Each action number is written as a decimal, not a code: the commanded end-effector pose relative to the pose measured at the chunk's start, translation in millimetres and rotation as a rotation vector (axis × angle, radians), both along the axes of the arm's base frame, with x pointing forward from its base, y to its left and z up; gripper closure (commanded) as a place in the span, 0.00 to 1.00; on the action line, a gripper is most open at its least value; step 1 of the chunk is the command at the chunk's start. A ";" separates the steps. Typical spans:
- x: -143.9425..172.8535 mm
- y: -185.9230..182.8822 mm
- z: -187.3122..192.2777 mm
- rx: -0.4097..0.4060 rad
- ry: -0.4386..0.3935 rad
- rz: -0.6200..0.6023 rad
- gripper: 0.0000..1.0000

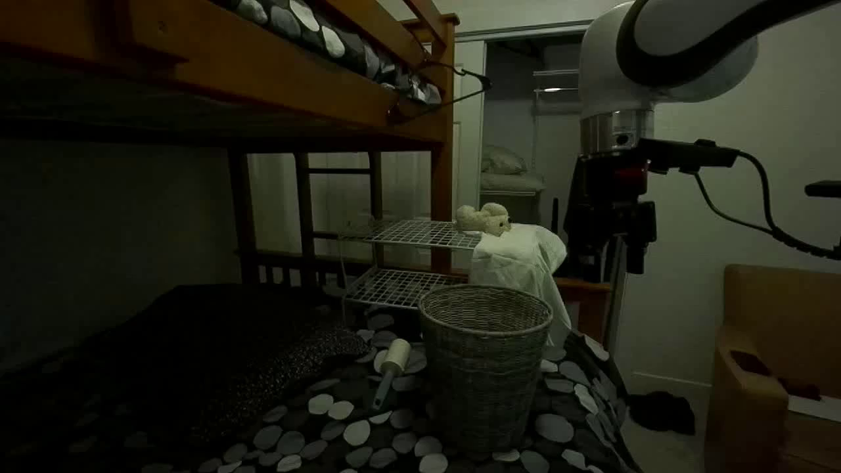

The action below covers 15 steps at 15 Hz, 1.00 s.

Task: Put the white fluffy toy in the basket

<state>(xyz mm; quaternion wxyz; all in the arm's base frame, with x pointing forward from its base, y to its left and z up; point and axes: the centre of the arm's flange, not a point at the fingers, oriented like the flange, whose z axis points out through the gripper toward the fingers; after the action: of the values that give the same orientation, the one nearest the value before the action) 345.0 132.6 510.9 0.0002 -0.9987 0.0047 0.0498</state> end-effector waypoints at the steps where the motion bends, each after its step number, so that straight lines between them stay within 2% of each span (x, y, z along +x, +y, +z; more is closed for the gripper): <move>1: 0.0 0.0 0.0 0.000 0.000 0.000 0.00; 5: 0.0 0.0 0.0 0.000 0.000 0.000 0.00; 6: 9.5 -1.7 2.1 -0.059 -0.048 -0.094 0.00; 7: 15.5 -8.2 6.7 -0.068 -0.078 -0.147 0.00; 9: 17.0 -43.3 24.2 -0.073 -0.156 -0.231 0.00; 11: 3.7 -78.4 46.3 -0.085 -0.210 -0.321 0.00; 13: -2.5 -125.7 67.8 -0.088 -0.253 -0.417 0.00; 15: -3.9 -175.5 94.3 -0.072 -0.341 -0.491 0.00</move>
<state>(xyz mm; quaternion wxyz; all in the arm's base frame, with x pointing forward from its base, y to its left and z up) 354.7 17.5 572.2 -0.0284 -0.9774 0.1975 -0.0701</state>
